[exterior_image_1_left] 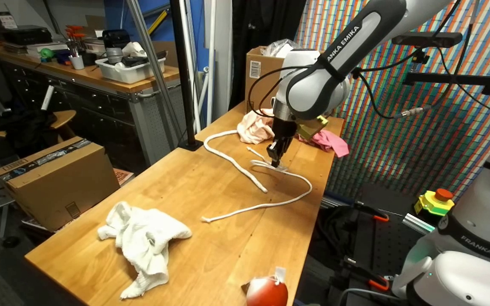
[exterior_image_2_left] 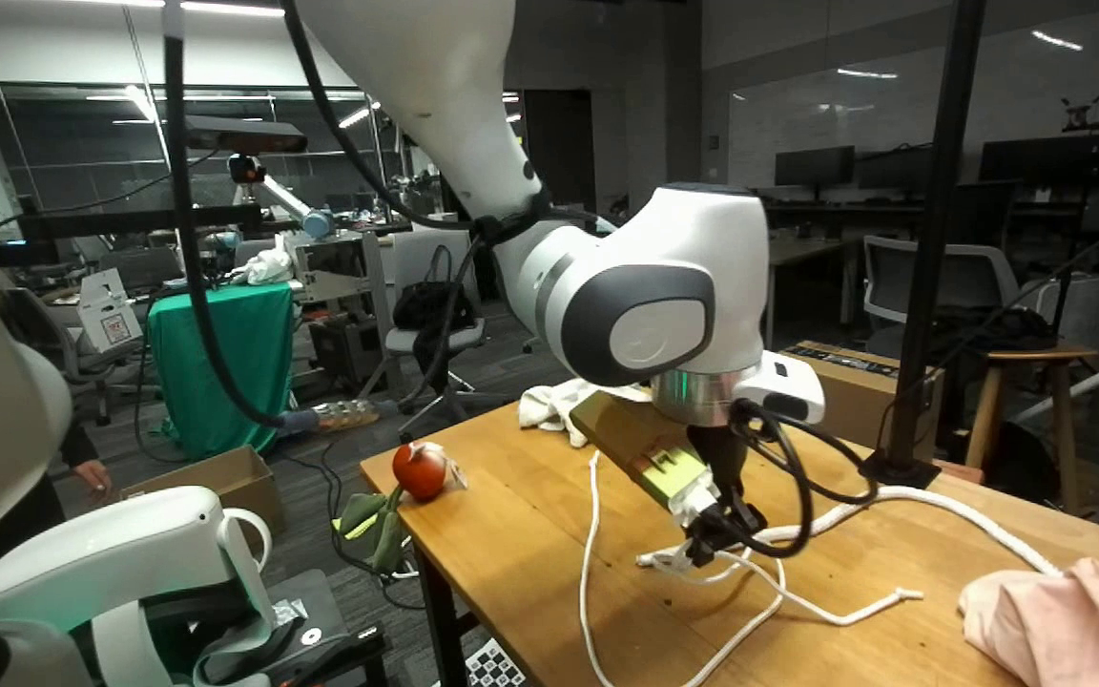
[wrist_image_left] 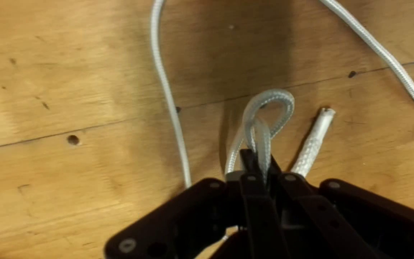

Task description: Separate the things on the table

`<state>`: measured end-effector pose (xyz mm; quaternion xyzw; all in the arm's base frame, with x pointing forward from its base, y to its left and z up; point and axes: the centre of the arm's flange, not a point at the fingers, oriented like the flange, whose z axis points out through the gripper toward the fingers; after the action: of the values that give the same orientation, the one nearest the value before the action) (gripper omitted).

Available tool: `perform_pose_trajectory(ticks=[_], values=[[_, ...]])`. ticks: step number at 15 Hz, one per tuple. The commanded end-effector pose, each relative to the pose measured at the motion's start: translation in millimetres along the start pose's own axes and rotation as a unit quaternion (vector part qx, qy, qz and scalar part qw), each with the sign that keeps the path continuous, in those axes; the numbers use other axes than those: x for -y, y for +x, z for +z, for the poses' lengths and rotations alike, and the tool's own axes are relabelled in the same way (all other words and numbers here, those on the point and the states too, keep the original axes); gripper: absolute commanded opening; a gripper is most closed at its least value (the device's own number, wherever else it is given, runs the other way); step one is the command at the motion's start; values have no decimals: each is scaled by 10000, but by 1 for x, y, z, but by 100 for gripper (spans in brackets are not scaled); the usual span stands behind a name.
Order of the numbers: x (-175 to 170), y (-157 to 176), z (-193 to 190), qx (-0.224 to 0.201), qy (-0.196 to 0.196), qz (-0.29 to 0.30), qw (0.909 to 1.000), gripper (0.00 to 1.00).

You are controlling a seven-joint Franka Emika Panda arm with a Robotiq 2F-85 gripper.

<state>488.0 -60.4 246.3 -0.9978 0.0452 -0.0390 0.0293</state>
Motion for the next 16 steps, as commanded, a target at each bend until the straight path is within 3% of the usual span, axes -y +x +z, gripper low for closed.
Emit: perform_pose_trajectory(ticks=[1,5,9,14,15,16], values=[[-44,11,-24,251,44,-26,9997,5],[-65,9,-20,972,327,-200,9945,5],[-51,-1,-5,1716,474,-582,9823,5],[-29,2,8,1891,468,-743,9780,9],[-26,4,10,1875,443,-751,9784,28],[-25,6,11,1866,419,-742,9787,35]])
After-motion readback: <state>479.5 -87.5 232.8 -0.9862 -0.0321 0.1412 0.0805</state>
